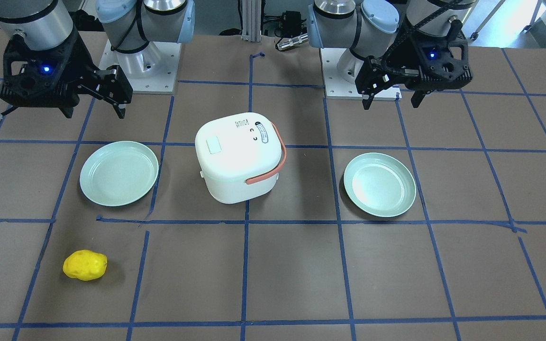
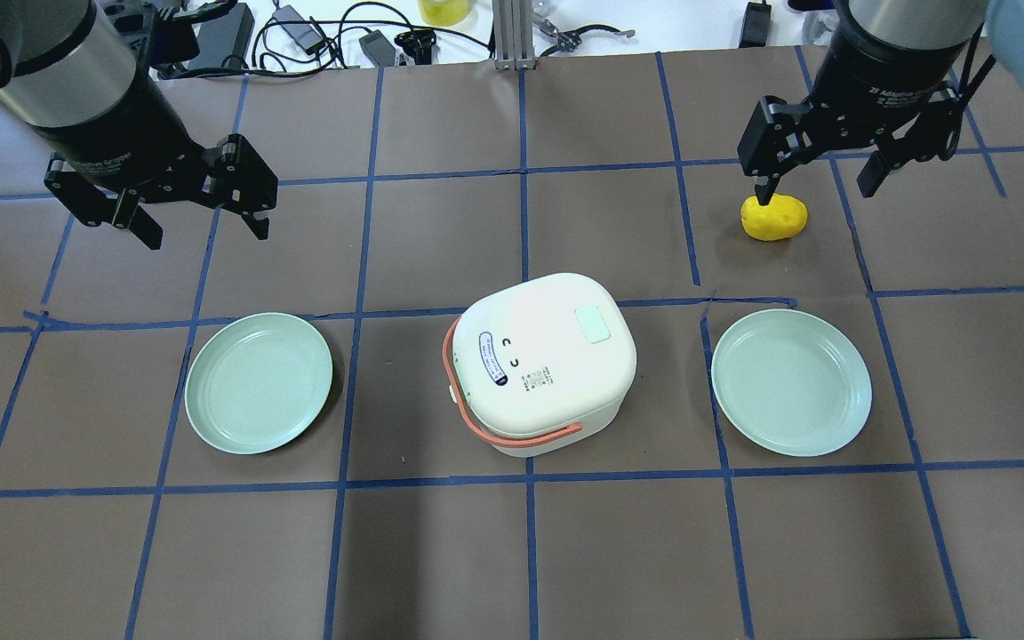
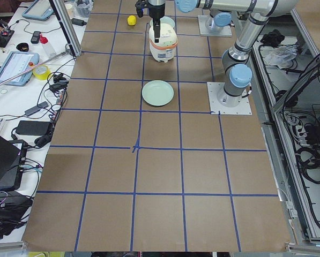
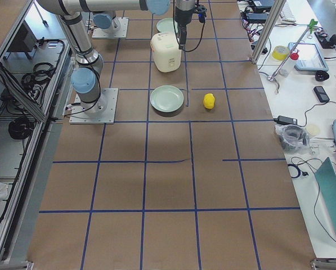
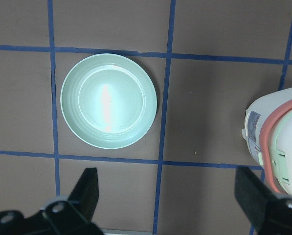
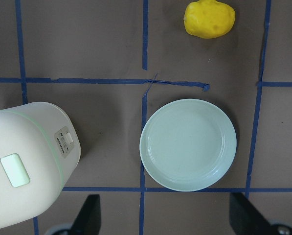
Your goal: Press rice cooker button
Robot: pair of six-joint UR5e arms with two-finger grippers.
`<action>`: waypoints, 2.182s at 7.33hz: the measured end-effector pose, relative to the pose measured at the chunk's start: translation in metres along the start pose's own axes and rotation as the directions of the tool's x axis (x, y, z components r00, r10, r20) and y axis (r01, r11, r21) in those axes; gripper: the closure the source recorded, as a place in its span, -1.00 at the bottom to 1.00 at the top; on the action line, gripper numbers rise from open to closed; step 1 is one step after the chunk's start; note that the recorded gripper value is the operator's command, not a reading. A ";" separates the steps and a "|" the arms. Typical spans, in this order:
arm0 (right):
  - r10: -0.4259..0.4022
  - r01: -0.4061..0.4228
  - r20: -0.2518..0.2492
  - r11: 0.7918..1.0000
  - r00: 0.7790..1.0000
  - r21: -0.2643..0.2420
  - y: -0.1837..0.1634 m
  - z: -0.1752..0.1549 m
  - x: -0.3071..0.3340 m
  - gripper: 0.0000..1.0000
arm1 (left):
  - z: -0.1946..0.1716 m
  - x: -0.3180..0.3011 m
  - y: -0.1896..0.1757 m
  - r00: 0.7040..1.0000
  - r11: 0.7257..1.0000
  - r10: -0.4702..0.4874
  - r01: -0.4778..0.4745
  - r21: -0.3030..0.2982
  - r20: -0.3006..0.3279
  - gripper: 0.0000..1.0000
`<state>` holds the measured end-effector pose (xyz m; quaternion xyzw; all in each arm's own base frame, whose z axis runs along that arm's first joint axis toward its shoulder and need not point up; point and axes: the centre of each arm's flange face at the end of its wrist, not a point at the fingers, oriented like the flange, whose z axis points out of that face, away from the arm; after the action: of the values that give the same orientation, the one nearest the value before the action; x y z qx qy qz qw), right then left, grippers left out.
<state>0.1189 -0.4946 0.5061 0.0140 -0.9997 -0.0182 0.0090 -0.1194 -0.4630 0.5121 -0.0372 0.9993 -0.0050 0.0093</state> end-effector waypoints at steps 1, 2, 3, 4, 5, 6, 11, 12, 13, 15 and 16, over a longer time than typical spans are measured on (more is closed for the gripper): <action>-0.001 0.001 0.019 1.000 1.000 0.004 0.002 -0.004 -0.003 0.72 | 0.000 0.000 0.000 1.000 1.000 0.000 0.000 0.000 0.000 -1.00; -0.004 0.004 0.056 1.000 0.998 -0.002 0.004 -0.006 -0.008 0.87 | 0.000 0.000 0.000 1.000 1.000 0.000 0.000 -0.001 0.000 -1.00; -0.014 0.016 0.092 1.000 0.996 -0.014 0.008 -0.006 -0.017 0.94 | 0.000 0.000 0.000 1.000 1.000 0.000 0.000 -0.001 0.000 -1.00; -0.030 0.033 0.111 0.999 0.993 -0.027 0.012 -0.004 -0.034 1.00 | 0.001 0.000 0.000 1.000 1.000 0.000 0.000 -0.001 0.000 -1.00; -0.030 0.035 0.116 0.998 0.993 -0.044 0.017 0.002 -0.058 1.00 | 0.001 0.000 0.000 1.000 1.000 0.000 0.000 -0.001 0.000 -1.00; -0.025 0.032 0.112 0.998 0.993 -0.063 0.022 0.010 -0.083 1.00 | 0.000 0.000 0.000 1.000 1.000 0.000 0.000 -0.001 0.000 -1.00; -0.098 0.109 0.104 0.989 0.990 -0.099 0.016 0.072 -0.149 1.00 | 0.000 0.000 0.000 1.000 1.000 0.000 0.000 0.000 0.000 -1.00; -0.103 0.113 0.105 0.989 0.989 -0.094 0.016 0.090 -0.151 1.00 | 0.000 0.000 0.000 1.000 1.000 0.000 0.000 0.000 0.000 -1.00; -0.108 0.117 0.105 0.989 0.989 -0.090 0.018 0.104 -0.153 1.00 | 0.000 0.000 0.000 1.000 1.000 0.000 0.000 0.000 0.000 -1.00; -0.118 0.128 0.108 0.988 0.987 -0.088 0.020 0.117 -0.158 1.00 | 0.000 0.000 0.000 1.000 1.000 0.000 0.000 0.000 0.000 -1.00; -0.120 0.131 0.112 0.987 0.986 -0.092 0.018 0.122 -0.160 1.00 | 0.000 0.000 0.000 1.000 1.000 0.000 0.000 0.000 0.000 -1.00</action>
<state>0.2765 -0.4679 0.3818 0.0754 -0.9938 -0.0689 -0.0447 -0.1193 -0.4630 0.5121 -0.0372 0.9993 -0.0050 0.0093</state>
